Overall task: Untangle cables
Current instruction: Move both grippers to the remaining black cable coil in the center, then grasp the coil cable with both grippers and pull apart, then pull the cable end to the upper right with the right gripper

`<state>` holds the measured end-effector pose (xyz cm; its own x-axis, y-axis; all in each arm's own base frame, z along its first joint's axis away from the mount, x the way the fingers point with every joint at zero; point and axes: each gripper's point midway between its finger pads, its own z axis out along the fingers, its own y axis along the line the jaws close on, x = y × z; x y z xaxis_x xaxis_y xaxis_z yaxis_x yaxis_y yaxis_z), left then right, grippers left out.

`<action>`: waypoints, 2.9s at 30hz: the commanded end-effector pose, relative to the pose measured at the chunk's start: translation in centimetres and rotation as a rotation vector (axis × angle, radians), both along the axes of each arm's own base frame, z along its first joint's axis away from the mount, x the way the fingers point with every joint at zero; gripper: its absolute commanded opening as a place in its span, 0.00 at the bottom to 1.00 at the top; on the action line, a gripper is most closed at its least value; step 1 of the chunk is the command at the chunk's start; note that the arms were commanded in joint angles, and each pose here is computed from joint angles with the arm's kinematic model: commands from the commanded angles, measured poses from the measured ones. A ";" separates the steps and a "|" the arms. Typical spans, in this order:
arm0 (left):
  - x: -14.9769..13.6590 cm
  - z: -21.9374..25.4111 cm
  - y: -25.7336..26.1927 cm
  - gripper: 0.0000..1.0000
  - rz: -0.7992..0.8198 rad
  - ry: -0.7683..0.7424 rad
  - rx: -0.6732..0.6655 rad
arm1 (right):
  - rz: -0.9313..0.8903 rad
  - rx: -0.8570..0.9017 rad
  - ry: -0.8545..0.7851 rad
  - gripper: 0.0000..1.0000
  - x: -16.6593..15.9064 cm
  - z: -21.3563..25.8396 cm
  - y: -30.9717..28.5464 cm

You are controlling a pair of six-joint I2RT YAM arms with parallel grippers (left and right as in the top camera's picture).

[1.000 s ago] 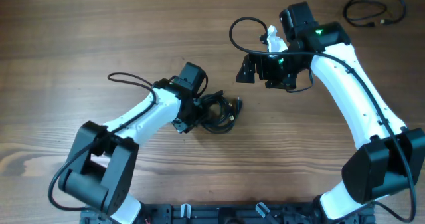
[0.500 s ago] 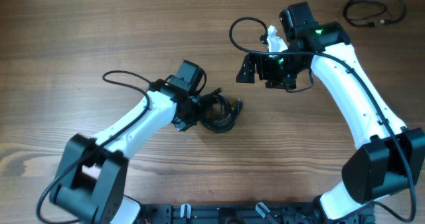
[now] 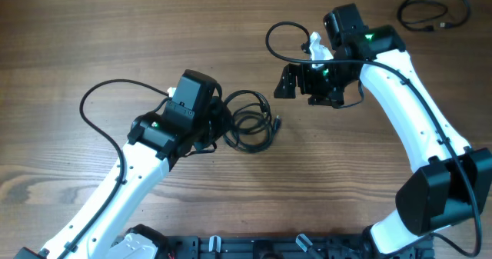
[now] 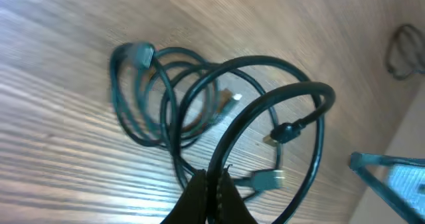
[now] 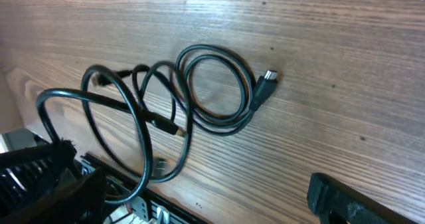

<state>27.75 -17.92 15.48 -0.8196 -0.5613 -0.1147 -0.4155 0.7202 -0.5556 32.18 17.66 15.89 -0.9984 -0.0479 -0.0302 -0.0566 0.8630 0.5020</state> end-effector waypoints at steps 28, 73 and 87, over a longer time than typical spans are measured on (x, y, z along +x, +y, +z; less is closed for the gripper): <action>1.2 18.5 -5.3 0.04 -0.111 -0.264 -0.799 | 0.070 0.215 0.035 0.78 -1.2 1.9 -1.6; -1.5 9.5 -1.3 0.04 -0.097 -0.016 -0.539 | 0.118 0.641 -0.943 0.04 -5.7 33.9 0.2; -2.0 9.0 -1.2 0.04 -0.125 -0.017 -0.513 | 0.263 0.692 -1.043 0.04 -6.3 35.2 1.6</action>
<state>25.68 -19.43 24.23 -0.8713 -0.4526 0.1895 -0.3801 0.3782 -0.8441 27.10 18.82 50.30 -0.5444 0.1593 -0.8235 -0.7349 0.3826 0.5599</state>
